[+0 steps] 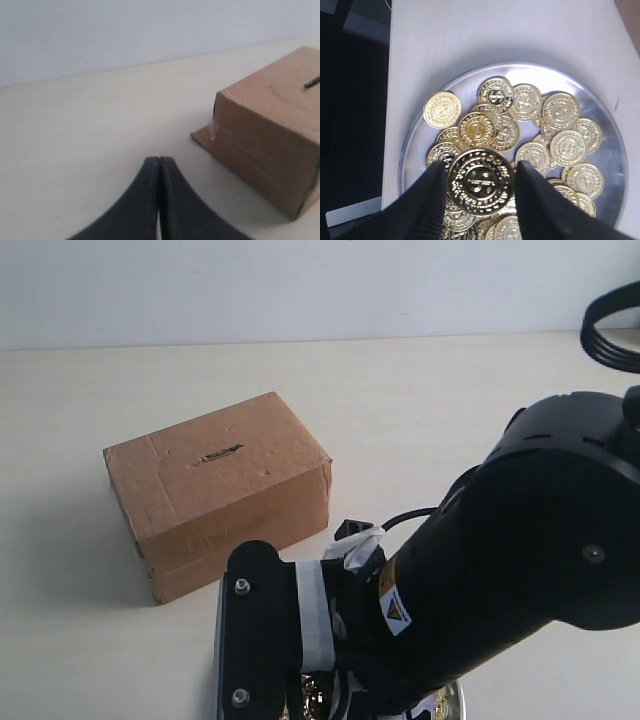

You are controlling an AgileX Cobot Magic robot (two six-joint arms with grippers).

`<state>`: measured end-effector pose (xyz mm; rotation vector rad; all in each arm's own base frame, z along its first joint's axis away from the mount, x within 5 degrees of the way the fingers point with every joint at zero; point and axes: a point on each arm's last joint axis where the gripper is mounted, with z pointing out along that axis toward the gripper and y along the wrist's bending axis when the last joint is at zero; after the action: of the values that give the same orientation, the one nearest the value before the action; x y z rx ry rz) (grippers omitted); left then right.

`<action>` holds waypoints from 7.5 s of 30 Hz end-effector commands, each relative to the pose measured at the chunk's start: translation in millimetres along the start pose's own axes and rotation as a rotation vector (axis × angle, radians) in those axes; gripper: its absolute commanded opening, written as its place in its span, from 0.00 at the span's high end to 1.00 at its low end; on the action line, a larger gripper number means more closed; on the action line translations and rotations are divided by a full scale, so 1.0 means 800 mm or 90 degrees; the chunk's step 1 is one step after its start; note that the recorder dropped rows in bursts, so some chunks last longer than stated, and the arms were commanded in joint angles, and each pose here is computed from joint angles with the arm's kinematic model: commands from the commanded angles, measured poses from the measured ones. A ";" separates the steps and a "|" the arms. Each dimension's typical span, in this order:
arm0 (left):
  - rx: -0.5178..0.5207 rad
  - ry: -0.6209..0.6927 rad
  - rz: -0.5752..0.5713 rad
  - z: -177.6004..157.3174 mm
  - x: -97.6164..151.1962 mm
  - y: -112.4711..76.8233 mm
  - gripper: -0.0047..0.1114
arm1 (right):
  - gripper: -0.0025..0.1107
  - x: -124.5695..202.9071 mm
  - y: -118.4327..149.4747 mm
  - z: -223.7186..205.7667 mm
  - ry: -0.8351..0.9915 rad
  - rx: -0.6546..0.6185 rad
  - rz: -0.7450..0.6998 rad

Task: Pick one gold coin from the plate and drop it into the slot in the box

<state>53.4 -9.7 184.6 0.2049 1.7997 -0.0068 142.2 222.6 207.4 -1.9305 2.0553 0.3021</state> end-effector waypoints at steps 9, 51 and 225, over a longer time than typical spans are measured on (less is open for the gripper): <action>0.075 -0.155 -0.569 -0.004 -0.028 0.000 0.96 | 0.78 -0.006 -0.002 -0.007 -0.028 0.018 0.002; 0.707 0.496 -0.515 0.104 -0.040 -0.098 0.54 | 0.78 -0.025 -0.016 -0.028 -0.158 0.127 -0.006; 0.429 0.080 0.252 0.078 -0.271 -0.069 0.96 | 0.98 0.062 -0.014 -0.160 -0.343 0.398 0.297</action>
<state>171.0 -108.4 373.7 1.0665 1.8063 -0.3356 135.8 137.4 307.8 -1.0178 1.8384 0.2139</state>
